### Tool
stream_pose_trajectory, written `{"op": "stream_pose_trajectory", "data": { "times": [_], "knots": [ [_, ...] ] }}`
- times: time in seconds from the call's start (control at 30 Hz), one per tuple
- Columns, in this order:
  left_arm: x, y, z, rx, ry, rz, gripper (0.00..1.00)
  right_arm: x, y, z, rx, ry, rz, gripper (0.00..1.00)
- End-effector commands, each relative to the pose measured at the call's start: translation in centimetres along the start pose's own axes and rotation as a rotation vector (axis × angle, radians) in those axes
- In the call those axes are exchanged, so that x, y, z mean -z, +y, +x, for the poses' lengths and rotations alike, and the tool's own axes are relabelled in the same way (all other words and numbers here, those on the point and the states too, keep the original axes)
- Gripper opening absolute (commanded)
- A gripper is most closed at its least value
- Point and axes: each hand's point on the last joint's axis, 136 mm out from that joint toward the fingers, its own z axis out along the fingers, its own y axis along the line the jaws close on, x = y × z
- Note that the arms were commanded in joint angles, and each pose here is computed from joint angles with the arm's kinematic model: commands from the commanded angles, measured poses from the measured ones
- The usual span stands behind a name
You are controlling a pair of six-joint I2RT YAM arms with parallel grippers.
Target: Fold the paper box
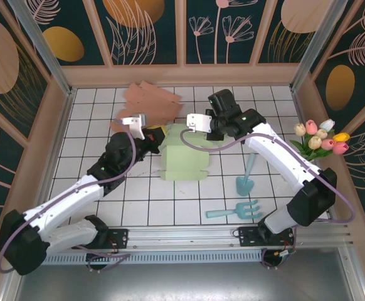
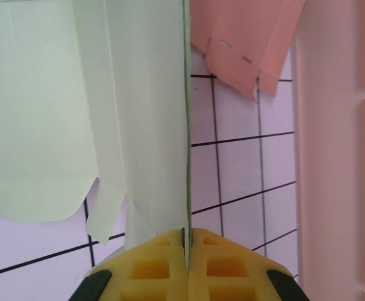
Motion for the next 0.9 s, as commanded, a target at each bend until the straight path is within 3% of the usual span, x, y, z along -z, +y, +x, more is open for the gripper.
{"op": "stream_pose_trajectory", "data": {
  "times": [0.0, 0.4, 0.63, 0.73, 0.87],
  "knots": [
    [-1.0, 0.6, -1.4, 0.003, -0.027, -0.08, 0.0, 1.2, 0.3, -0.2, -0.004, -0.044, 0.011, 0.0],
    [-4.9, -2.4, 3.9, -0.019, 0.153, 0.025, 0.0, 2.0, -1.0, 0.3, -0.085, -0.089, 0.046, 0.0],
    [-5.8, -1.3, 3.3, -0.043, 0.134, -0.058, 0.0, 1.1, -0.5, 1.0, -0.094, -0.062, 0.04, 0.0],
    [-4.0, -0.3, 1.6, -0.051, 0.069, -0.126, 0.0, 0.8, -0.4, 1.8, -0.096, -0.031, 0.044, 0.0],
    [-1.4, -1.3, 0.7, -0.055, 0.028, -0.105, 0.0, 0.9, -1.6, 3.1, -0.154, -0.008, 0.071, 0.0]
  ]
}}
